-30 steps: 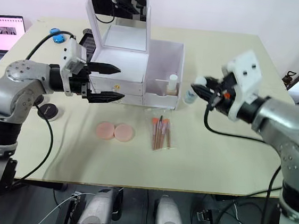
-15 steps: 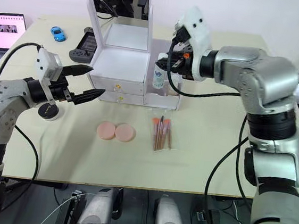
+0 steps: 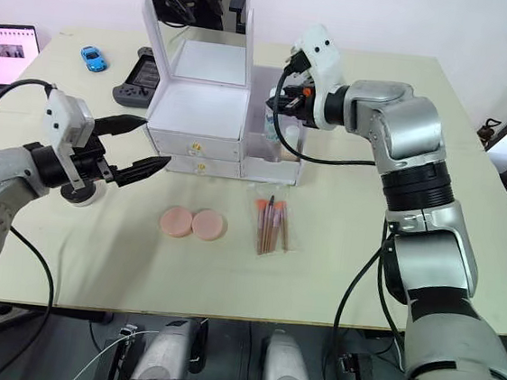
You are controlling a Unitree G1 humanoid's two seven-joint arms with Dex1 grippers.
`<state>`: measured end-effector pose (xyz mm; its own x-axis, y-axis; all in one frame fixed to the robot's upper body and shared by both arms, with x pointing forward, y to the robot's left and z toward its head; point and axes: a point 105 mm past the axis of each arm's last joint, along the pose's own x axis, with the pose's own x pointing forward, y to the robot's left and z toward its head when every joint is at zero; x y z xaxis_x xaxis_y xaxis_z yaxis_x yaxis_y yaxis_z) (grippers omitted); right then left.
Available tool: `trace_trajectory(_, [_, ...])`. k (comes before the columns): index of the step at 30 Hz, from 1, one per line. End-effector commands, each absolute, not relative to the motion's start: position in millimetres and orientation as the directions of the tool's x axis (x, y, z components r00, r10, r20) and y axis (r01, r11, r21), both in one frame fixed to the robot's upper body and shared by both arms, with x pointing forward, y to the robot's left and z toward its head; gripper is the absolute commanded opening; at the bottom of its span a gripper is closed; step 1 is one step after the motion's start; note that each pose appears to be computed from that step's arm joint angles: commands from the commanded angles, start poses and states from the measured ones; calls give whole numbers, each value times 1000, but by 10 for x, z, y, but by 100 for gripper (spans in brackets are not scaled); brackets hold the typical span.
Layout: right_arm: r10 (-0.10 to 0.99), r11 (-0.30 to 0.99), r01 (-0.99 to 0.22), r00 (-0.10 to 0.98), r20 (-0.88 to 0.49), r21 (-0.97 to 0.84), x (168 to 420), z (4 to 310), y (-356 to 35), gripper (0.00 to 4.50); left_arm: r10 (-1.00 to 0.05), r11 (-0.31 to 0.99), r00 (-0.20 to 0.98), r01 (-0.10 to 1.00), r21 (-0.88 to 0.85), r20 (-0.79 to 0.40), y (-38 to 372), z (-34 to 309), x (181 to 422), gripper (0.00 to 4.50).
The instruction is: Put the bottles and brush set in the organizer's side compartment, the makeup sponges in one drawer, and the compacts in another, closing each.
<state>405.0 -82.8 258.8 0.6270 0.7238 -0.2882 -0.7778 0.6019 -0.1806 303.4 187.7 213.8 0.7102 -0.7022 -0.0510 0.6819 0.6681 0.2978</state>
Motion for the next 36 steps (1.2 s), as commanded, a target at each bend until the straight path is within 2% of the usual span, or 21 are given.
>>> trace_trajectory(1, [763, 566, -797, 603, -231, -211, 3970, 2871, -743, 71, -699, 668, 715, 658, 346, -9, 1887, 2311, 3005, 450])
trace_trajectory(5, [771, 562, -802, 597, -220, -205, 3936, 2927, -699, 71, -703, 665, 712, 661, 346, -9, 1875, 2312, 3009, 450])
trace_trajectory(11, [746, 573, -794, 608, -272, -204, 4006, 2703, -674, 71, -707, 660, 707, 666, 347, -10, 1852, 2307, 3029, 450])
trace_trajectory(18, [742, 568, -795, 607, -284, -214, 4024, 2658, -649, 71, -711, 655, 703, 669, 351, -13, 1840, 2301, 3058, 450])
trace_trajectory(29, [701, 581, -788, 612, -367, -204, 4161, 2272, -661, 71, -732, 634, 682, 688, 354, -15, 1775, 2301, 3095, 450])
trace_trajectory(36, [716, 579, -790, 611, -337, -202, 4089, 2405, -694, 401, -741, 624, 672, 699, 350, -21, 1764, 2286, 3099, 450])
